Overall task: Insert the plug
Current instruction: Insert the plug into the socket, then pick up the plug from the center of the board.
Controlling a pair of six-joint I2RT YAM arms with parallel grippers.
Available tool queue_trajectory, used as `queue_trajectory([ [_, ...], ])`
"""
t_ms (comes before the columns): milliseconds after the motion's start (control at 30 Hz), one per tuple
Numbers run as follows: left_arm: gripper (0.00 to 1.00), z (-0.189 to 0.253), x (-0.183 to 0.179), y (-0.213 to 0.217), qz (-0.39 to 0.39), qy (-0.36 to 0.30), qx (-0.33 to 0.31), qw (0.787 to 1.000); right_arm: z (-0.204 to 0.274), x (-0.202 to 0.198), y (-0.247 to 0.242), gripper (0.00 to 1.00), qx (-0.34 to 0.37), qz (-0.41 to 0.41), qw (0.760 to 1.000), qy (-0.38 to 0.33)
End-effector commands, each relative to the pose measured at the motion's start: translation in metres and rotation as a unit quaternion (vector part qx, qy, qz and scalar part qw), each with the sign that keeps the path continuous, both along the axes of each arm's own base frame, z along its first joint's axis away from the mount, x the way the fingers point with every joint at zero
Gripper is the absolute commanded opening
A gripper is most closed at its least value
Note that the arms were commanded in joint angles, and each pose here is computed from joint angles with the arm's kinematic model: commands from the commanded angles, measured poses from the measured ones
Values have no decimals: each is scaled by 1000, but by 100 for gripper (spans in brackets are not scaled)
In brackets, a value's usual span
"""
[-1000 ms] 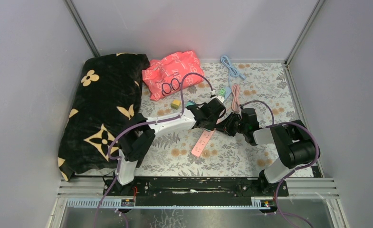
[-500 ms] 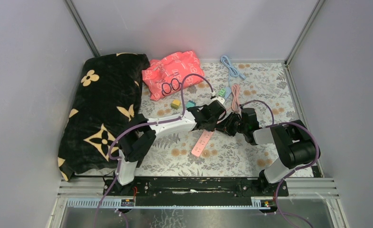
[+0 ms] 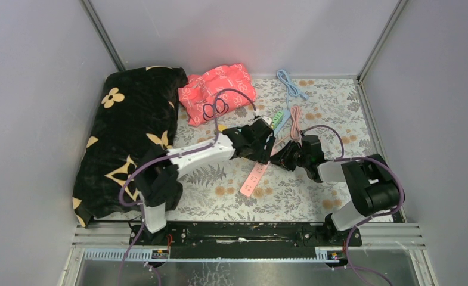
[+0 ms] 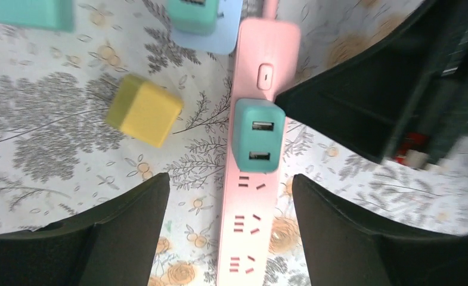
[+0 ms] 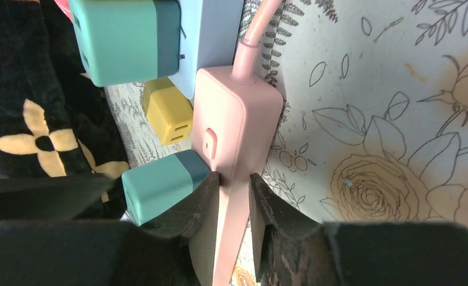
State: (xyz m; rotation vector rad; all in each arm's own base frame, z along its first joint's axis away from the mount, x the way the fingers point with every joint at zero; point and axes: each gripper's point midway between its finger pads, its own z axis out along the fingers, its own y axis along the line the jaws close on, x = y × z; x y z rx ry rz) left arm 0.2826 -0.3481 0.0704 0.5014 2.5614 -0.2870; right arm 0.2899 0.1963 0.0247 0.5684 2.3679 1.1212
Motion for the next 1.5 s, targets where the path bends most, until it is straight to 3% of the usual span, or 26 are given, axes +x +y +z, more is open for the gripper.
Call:
queue_trajectory([
  [0, 85, 64, 12, 6, 22, -46, -70, 996, 2, -6, -4, 32, -41, 5, 999, 0],
  [200, 93, 88, 19, 38, 51, -69, -98, 991, 21, -8, -18, 40, -82, -3, 996, -26],
  [500, 97, 82, 49, 94, 115, -89, -93, 985, 49, -19, -52, 67, -161, -28, 983, -79],
  [800, 97, 49, 101, 98, 132, -81, -88, 984, 86, -32, -85, 91, -214, -66, 962, -157],
  [867, 97, 40, 111, 95, 125, -87, -82, 985, 94, -36, -89, 100, -213, -77, 958, -176],
  [1067, 95, 6, 133, 87, 105, -82, -77, 988, 117, -40, -98, 99, -211, -98, 943, -237],
  [1467, 79, -34, 154, 75, 74, -87, -61, 992, 110, -43, -99, 99, -216, -92, 942, -240],
])
